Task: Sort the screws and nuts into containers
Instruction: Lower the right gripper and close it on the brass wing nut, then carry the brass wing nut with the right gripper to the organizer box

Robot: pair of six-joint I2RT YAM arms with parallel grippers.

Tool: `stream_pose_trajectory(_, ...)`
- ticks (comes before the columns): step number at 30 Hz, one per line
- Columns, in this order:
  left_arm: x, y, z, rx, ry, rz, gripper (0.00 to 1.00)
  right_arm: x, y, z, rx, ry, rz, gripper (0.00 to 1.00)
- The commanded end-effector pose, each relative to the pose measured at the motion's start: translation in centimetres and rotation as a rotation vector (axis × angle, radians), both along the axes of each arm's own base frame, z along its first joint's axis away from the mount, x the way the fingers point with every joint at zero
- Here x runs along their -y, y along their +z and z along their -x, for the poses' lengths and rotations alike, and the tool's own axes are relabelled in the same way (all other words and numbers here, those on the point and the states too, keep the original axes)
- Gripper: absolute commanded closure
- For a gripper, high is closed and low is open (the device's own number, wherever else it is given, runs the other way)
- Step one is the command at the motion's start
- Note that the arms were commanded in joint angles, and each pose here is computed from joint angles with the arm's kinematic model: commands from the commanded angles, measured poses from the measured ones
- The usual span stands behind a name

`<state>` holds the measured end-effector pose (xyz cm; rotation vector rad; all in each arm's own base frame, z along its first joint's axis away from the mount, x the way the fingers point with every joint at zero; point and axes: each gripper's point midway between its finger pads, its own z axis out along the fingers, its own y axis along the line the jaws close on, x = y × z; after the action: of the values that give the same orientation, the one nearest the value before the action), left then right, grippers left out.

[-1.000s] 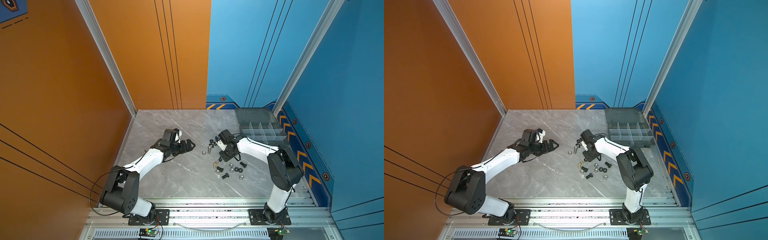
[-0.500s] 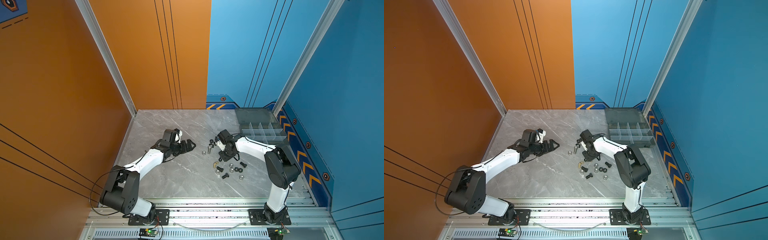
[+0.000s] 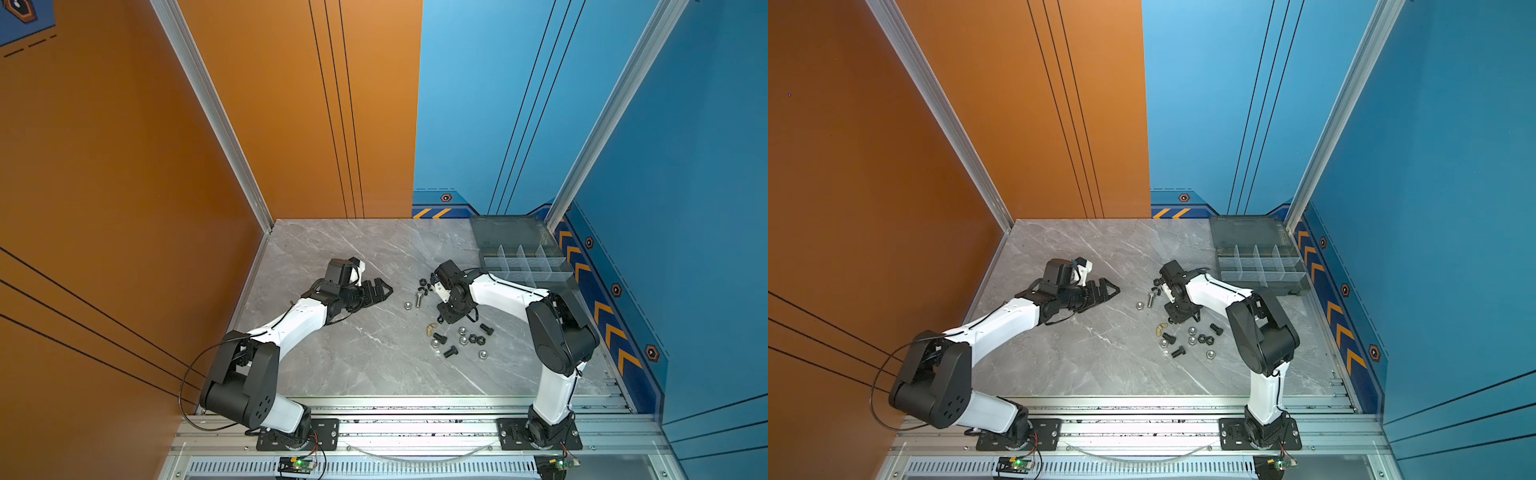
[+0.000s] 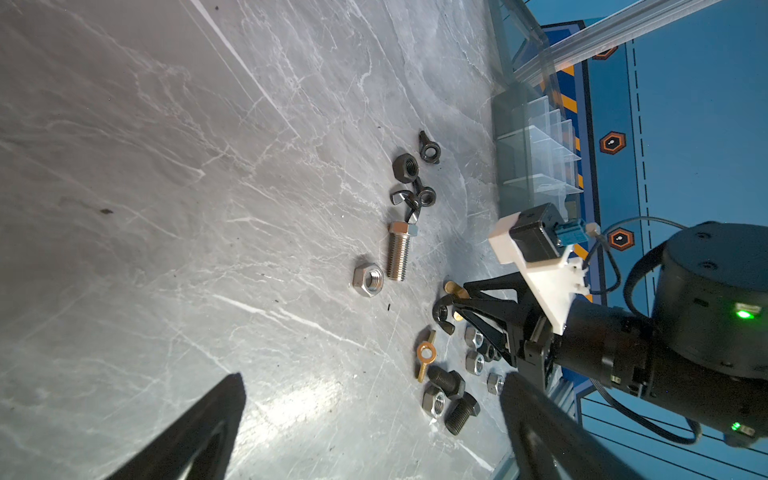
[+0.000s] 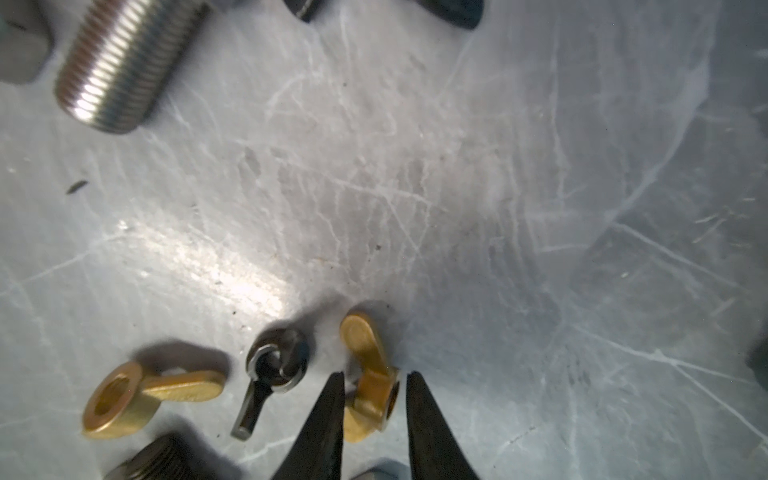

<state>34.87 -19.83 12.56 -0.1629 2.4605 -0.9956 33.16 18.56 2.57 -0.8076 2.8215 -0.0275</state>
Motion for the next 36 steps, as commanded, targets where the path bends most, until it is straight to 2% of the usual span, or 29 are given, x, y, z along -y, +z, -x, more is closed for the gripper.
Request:
stream_pose_trajectory(1,0.1,-0.2,0.4,-0.023,-0.009,0.021,0.02,0.8,-0.5,0.2,-0.024,-0.037,0.032,0.72)
stream_pose_trajectory(11,0.2,-0.3,0.6,-0.028,-0.015,0.021,0.02,0.9,-0.7,0.0,-0.019,-0.054,0.023,0.79)
stream_pose_trajectory(18,0.2,-0.3,0.6,-0.028,-0.017,0.024,0.02,1.0,-0.3,-0.1,-0.026,-0.080,-0.024,1.00)
stream_pose_trajectory(27,0.6,0.0,0.6,-0.024,-0.025,0.039,0.02,1.9,4.4,-2.6,0.061,-0.156,-0.191,1.00)
stream_pose_trajectory(32,0.4,-0.2,0.7,-0.031,-0.033,0.033,0.02,5.3,7.8,-6.0,0.157,-0.271,-0.217,1.00)
stream_pose_trajectory(36,0.5,-0.2,0.7,-0.030,-0.035,0.040,0.02,9.5,9.8,-9.4,0.234,-0.415,-0.203,1.00)
